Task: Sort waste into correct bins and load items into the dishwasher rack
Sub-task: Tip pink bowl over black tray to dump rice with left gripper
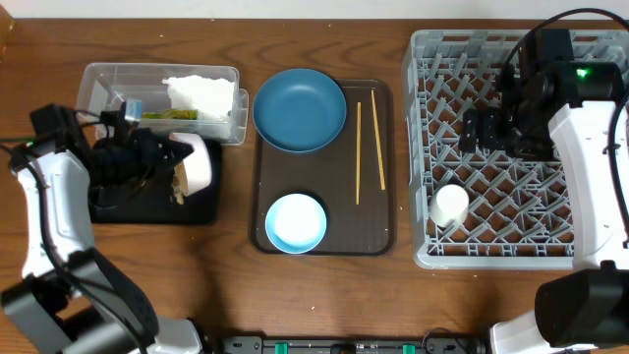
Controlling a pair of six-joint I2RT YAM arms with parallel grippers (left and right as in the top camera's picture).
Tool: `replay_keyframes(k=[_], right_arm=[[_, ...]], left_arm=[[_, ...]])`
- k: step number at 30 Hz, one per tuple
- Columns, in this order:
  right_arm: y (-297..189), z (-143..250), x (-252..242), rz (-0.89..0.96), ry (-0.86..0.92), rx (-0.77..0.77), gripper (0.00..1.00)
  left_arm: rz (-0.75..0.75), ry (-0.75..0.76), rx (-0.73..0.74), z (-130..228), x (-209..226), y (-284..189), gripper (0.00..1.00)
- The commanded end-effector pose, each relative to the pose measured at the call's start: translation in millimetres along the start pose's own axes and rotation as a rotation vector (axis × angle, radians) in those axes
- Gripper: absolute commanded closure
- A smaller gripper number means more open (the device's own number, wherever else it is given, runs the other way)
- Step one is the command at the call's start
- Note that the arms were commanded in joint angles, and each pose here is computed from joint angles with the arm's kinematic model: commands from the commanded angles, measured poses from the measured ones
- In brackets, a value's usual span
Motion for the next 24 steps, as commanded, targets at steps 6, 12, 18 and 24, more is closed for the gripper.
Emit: replay_keyframes(k=[6, 12, 18, 24], right_arm=[[-5, -2, 3, -0.006, -0.014, -0.02, 0.04], [-5, -2, 3, -0.007, -0.014, -0.024, 0.04], [-5, -2, 3, -0.007, -0.015, -0.024, 0.04], [-5, -2, 3, -0.007, -0.014, -0.024, 0.04]], left_arm=[[0.334, -0.11, -0.109, -21, 21, -12, 0.94], [0.465, -0.221, -0.176, -30, 41, -26, 0.94], [0.468, -0.307, -0.201, -31, 50, -38, 0.94], [0.481, -0.425, -0.175, -31, 51, -38, 0.94]])
Point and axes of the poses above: each gripper's point midway between its finger pads, its own y axis out along the fingers, its own x axis along the line the jaws close on, z = x × y, the point moved 6 cm from there along -y, back along the fingers, and after that the axes turned 3 degrees about y, right-handed, at the moved point
